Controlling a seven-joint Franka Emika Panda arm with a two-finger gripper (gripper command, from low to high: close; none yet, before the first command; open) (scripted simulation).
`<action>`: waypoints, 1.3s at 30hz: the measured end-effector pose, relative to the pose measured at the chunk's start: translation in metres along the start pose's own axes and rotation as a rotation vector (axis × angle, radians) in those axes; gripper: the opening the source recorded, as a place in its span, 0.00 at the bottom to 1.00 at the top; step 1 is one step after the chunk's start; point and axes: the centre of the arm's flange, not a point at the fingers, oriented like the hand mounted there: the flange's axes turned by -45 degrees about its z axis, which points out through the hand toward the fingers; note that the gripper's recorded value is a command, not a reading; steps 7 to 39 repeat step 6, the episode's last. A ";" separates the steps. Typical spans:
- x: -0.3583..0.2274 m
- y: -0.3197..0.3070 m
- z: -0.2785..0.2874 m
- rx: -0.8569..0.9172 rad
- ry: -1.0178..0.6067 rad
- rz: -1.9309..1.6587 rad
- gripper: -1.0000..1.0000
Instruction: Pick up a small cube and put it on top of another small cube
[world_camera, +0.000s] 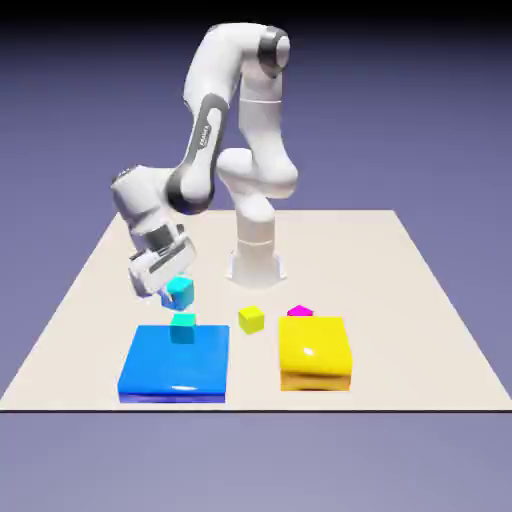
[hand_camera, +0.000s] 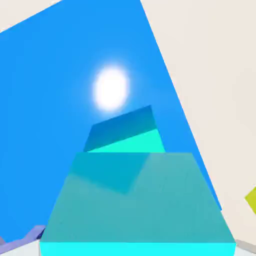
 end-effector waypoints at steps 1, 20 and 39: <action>-0.003 0.000 0.001 -0.004 0.000 -0.008 1.00; -0.006 -0.001 -0.058 0.000 -0.002 -0.001 1.00; -0.006 -0.001 -0.058 0.000 -0.002 -0.001 1.00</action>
